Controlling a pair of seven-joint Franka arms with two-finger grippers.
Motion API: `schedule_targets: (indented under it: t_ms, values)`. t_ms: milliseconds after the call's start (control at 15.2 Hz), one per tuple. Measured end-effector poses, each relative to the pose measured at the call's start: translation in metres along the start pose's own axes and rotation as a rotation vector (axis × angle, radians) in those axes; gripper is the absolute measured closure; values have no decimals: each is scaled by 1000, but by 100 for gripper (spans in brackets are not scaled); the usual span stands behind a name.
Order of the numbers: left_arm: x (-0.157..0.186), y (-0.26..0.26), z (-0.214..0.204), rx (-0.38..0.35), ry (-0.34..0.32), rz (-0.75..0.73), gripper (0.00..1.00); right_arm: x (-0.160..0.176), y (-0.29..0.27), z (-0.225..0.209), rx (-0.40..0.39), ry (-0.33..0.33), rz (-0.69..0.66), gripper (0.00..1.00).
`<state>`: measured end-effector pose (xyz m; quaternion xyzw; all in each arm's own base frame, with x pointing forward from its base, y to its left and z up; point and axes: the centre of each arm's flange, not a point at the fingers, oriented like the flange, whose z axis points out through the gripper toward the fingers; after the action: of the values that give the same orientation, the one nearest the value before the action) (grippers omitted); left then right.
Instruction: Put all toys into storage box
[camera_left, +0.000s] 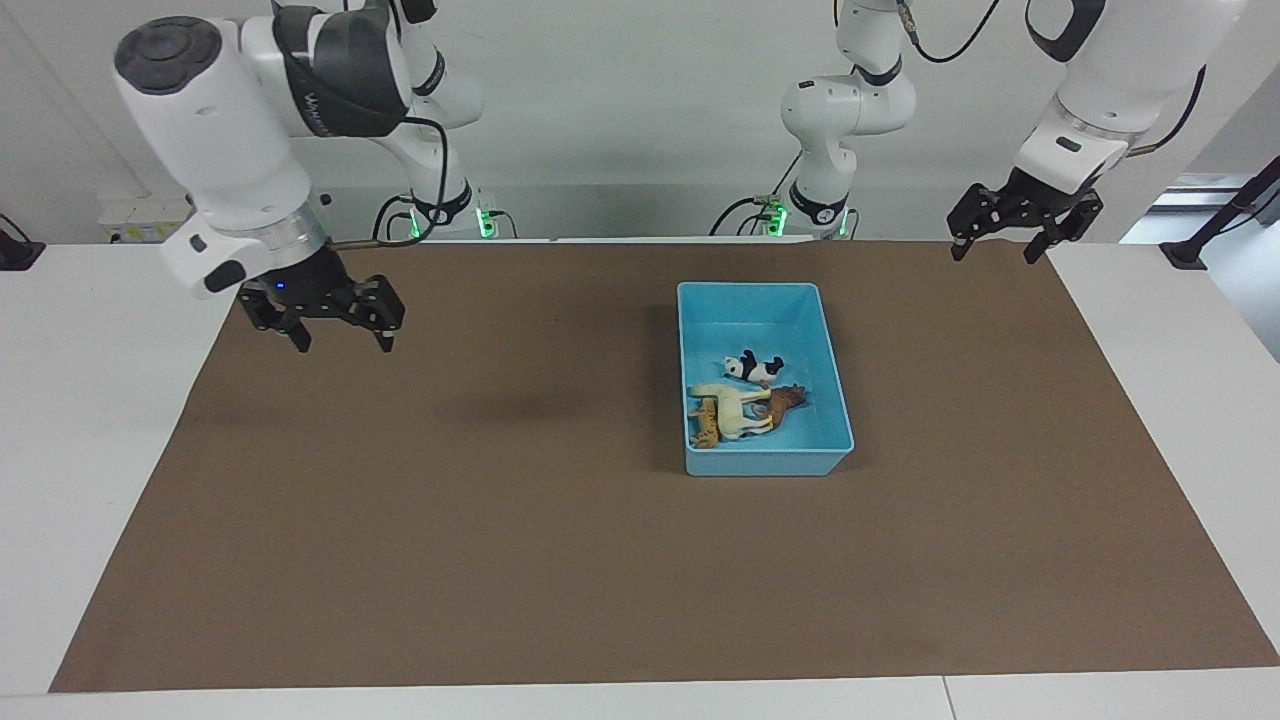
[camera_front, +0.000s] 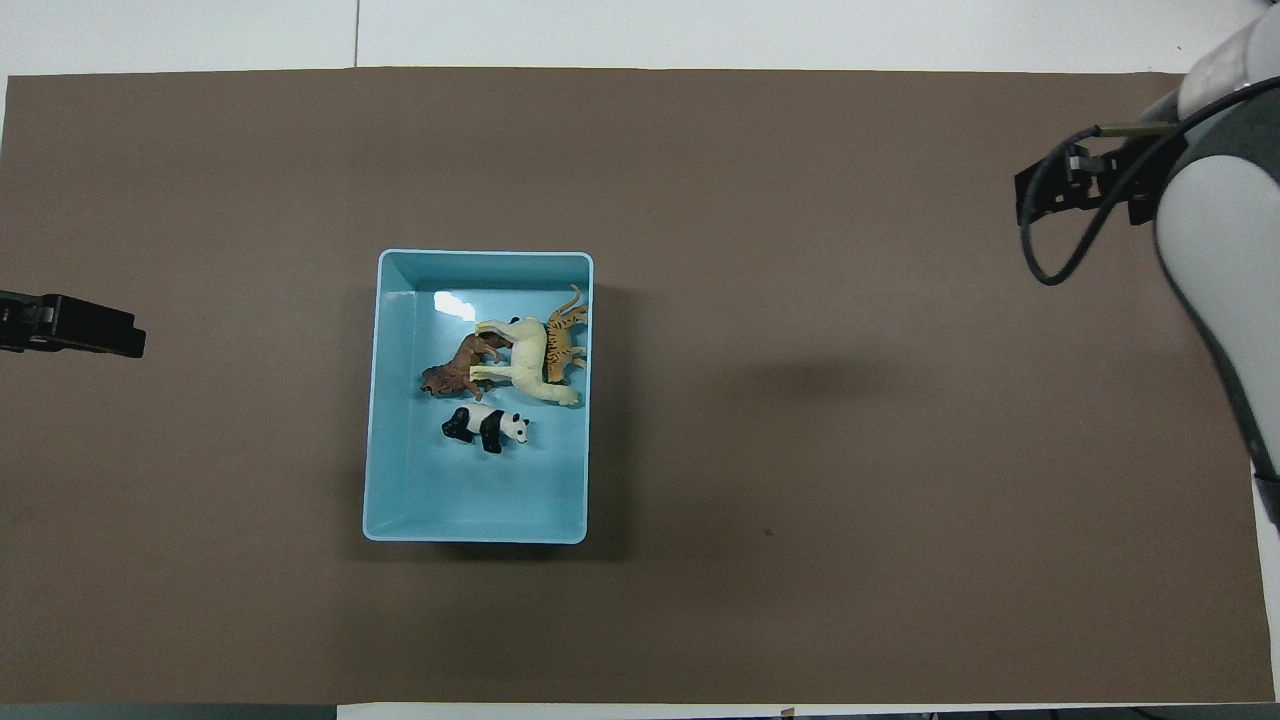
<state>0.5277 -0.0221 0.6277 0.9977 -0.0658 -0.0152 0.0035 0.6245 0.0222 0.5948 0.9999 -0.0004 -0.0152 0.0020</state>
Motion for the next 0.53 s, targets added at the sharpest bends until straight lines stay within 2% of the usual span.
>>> schedule_targets:
  t_ms: [197, 525]
  values:
    - [-2, 0, 8, -1, -17, 0, 0, -28, 38, -12, 15, -75, 17, 0]
    - [-4, 5, 11, 0, -20, 9, 0, -97, 72, -34, 36, -57, -12, 0]
